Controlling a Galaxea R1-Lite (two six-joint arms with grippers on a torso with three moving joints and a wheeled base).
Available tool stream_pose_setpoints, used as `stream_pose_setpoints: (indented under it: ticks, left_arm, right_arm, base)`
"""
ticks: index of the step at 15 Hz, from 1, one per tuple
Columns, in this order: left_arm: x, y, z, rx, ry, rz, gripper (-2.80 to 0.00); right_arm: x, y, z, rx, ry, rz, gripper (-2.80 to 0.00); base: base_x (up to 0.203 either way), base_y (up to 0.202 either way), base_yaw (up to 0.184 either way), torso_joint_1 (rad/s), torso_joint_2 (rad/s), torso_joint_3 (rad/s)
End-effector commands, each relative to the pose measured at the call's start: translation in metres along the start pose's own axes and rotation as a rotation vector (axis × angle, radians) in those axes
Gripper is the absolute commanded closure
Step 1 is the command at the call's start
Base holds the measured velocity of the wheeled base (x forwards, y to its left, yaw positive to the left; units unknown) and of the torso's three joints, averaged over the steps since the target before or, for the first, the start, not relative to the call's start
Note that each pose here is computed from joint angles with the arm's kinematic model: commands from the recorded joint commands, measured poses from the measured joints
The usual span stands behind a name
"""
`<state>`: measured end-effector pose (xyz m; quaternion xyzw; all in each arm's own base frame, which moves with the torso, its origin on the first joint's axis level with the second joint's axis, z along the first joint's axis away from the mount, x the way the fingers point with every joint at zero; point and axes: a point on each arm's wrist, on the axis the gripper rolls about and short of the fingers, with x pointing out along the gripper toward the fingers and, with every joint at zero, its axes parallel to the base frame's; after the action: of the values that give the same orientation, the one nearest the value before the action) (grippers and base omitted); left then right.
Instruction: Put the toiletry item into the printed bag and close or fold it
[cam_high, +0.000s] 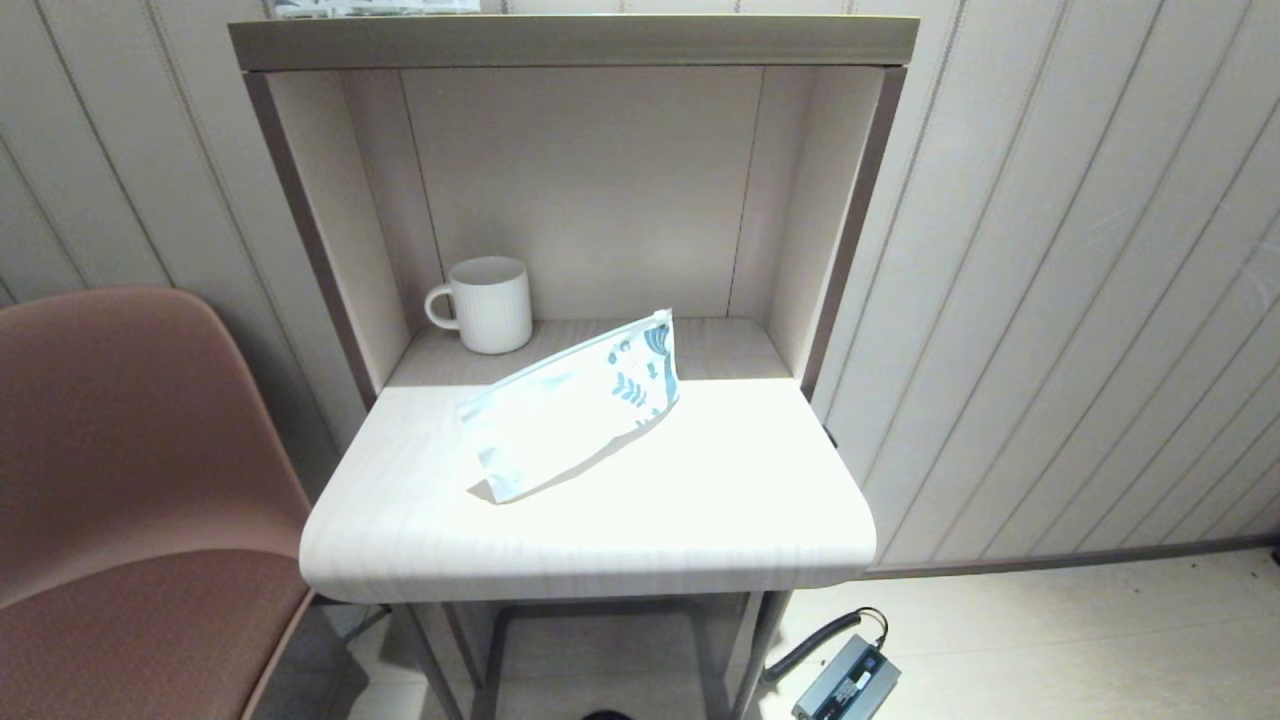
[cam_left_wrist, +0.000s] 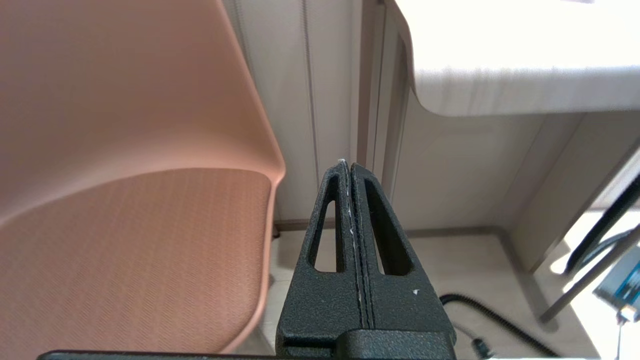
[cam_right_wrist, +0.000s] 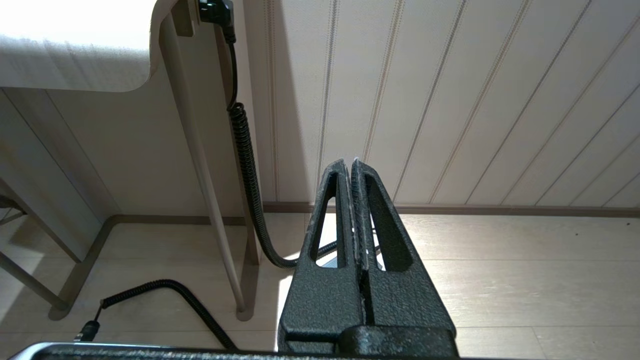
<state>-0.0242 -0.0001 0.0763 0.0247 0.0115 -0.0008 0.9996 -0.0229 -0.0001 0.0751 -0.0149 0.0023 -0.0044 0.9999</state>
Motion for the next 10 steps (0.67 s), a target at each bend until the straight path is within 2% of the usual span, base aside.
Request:
stream_pose_setpoints:
  ticks: [1, 4, 10]
  left_arm:
    - [0.0004, 0.0, -0.0014, -0.013, 0.006, 0.001, 0.0]
    - [0.0008, 0.0001, -0.0008, -0.046, -0.008, 0.006, 0.0]
    - [0.0008, 0.0001, -0.0007, -0.049, -0.011, 0.006, 0.0]
  right_arm:
    - [0.0001, 0.0, -0.0004, 0.004, 0.003, 0.0, 0.0]
    - [0.0001, 0.0, -0.0004, 0.005, 0.003, -0.003, 0.0]
    - [0.0001, 0.0, -0.0004, 0.007, 0.003, -0.003, 0.0]
  base:
    - [0.0, 0.0, 0.0, 0.0, 0.0, 0.0]
    - [0.0, 0.0, 0.0, 0.0, 0.0, 0.0]
    - [0.0, 0.0, 0.0, 0.0, 0.0, 0.0]
